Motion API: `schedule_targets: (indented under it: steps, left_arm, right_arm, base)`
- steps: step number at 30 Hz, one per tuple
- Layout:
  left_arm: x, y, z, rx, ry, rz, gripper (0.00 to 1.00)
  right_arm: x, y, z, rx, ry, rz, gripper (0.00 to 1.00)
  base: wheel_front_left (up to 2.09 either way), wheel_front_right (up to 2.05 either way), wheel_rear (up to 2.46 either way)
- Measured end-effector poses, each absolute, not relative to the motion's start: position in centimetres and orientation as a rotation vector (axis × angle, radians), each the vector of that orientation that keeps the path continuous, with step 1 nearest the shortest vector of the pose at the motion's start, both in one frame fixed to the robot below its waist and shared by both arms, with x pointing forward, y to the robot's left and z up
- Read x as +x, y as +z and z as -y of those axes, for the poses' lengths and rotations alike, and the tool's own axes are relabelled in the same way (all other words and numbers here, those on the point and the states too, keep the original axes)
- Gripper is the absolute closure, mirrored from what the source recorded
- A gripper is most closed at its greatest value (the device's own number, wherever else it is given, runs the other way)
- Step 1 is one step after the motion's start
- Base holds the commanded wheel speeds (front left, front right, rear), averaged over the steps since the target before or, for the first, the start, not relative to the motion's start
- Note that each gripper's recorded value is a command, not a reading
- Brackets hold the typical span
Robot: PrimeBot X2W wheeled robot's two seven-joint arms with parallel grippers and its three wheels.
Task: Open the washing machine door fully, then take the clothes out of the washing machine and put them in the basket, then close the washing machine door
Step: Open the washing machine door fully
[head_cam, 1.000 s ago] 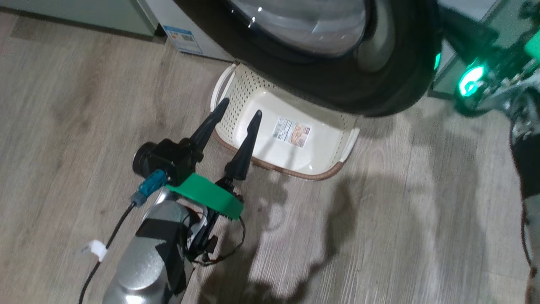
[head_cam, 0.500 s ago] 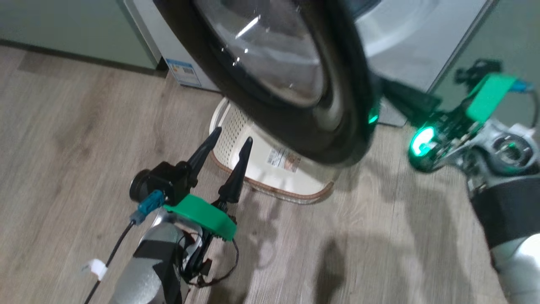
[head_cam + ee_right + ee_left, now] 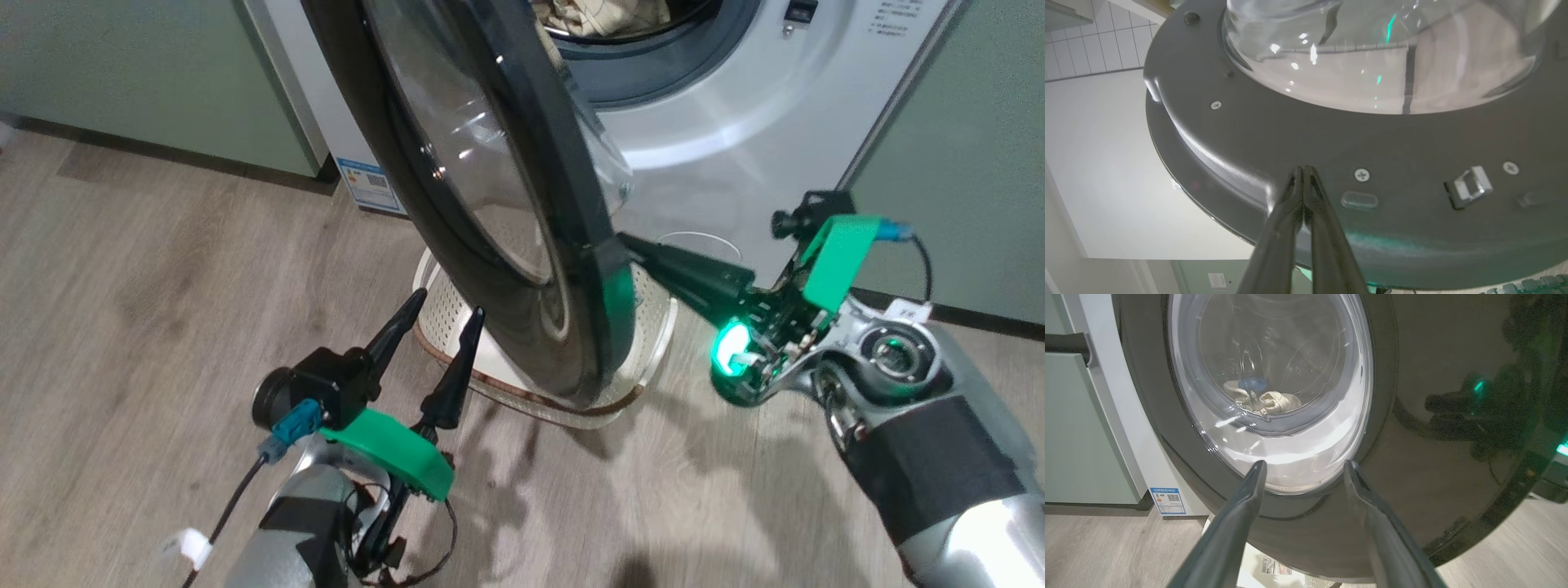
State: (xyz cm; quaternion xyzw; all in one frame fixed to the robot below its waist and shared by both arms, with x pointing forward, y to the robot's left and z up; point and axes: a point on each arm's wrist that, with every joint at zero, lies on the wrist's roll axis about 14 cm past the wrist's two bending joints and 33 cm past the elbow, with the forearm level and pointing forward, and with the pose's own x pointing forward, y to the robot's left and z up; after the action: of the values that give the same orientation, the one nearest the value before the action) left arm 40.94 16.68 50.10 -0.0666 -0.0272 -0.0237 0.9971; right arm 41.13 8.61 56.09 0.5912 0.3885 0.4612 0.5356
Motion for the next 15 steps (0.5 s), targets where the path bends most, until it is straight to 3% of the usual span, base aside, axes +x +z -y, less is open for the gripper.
schedule_targets:
  steps: [15]
  left_arm:
    - [40.5, 50.6, -16.8, -0.131, -0.044, 0.068, 0.0]
  right_arm:
    - [39.7, 56.1, -9.6, 1.418, 1.098, -0.936, 1.0]
  base:
    - [0.0, 0.0, 0.0]
